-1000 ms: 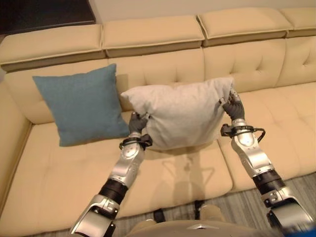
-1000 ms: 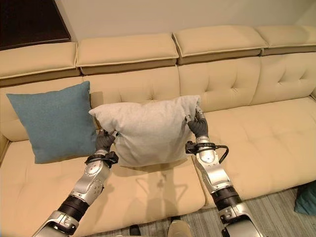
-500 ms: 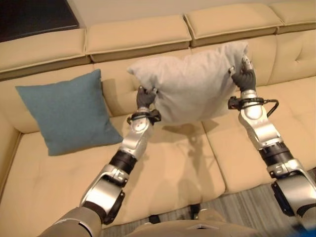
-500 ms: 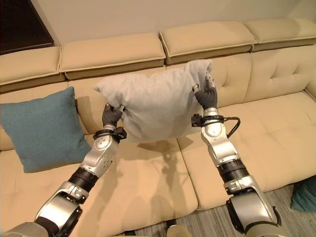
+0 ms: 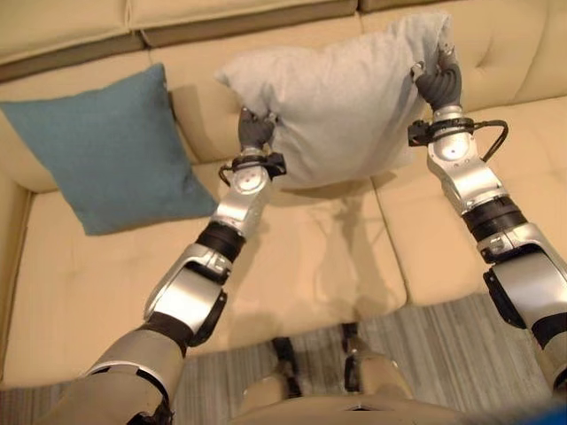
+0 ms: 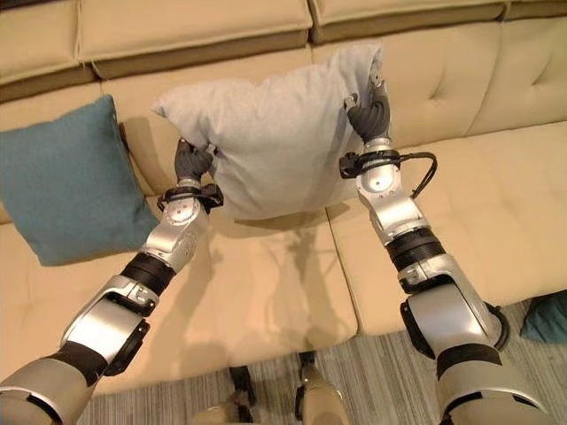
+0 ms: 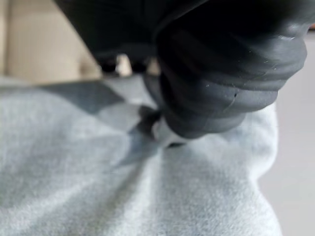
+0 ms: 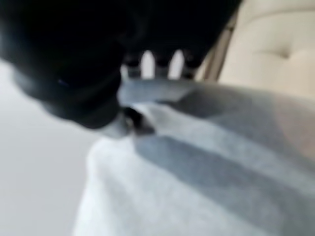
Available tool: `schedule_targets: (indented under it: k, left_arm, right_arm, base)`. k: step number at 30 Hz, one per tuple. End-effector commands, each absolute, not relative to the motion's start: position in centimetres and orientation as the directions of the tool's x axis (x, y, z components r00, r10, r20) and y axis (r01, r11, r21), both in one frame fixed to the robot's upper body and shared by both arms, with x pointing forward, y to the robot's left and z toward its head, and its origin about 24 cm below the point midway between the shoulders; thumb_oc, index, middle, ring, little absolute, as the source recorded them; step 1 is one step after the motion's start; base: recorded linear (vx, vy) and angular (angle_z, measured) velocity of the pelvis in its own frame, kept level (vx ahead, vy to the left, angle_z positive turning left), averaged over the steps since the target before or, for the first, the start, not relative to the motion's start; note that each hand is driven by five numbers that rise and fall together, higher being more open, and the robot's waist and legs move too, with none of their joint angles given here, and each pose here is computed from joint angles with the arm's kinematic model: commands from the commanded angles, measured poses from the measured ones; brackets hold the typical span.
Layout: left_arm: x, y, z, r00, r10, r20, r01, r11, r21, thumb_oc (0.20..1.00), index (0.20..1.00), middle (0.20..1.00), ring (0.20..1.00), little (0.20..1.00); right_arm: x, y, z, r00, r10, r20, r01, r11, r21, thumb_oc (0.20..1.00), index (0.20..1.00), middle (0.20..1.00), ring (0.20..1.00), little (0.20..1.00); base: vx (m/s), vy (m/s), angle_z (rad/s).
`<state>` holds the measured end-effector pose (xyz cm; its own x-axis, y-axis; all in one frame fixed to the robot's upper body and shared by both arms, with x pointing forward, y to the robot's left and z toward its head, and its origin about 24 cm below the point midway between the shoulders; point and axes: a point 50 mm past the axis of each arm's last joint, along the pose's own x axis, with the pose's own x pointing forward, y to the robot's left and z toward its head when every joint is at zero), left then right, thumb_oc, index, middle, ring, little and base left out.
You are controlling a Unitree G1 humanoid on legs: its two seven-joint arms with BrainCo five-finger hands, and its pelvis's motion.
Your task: Pick up all the scattered cushions and arrange them neatly on the sofa.
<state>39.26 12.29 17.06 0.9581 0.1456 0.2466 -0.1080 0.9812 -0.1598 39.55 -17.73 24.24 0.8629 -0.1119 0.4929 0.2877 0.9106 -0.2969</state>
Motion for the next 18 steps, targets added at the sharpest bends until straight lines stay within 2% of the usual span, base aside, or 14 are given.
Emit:
schedule_targets:
  k: [1,17,18]
  left_arm:
    - [39.0,8.4,26.9,0.809,-0.006,0.588,0.073,0.993,-0.089,0.2,0.2,0.2,0.2,0.2]
    - [39.9,9.7,27.2,0.825,0.025,0.564,0.012,0.998,-0.062,0.2,0.2,0.2,0.2,0.2]
    - [40.0,9.8,27.2,0.828,0.025,0.56,0.002,0.999,-0.048,0.438,0.438,0.438,0.438,0.438]
  right_arm:
    - [38.4,-12.9,31.6,0.704,0.022,0.71,0.202,0.952,-0.23,0.2,0.2,0.2,0.2,0.2]
    - [39.0,-14.1,33.0,0.707,-0.001,0.707,0.283,0.917,-0.282,0.2,0.2,0.2,0.2,0.2]
    - [39.2,-14.2,32.9,0.712,-0.003,0.702,0.289,0.913,-0.288,0.203,0.203,0.203,0.203,0.203]
  base:
    - [-0.02,-0.051,0.05]
    - [0.0,-0.026,0.06]
    - [-0.01,-0.044,0.24]
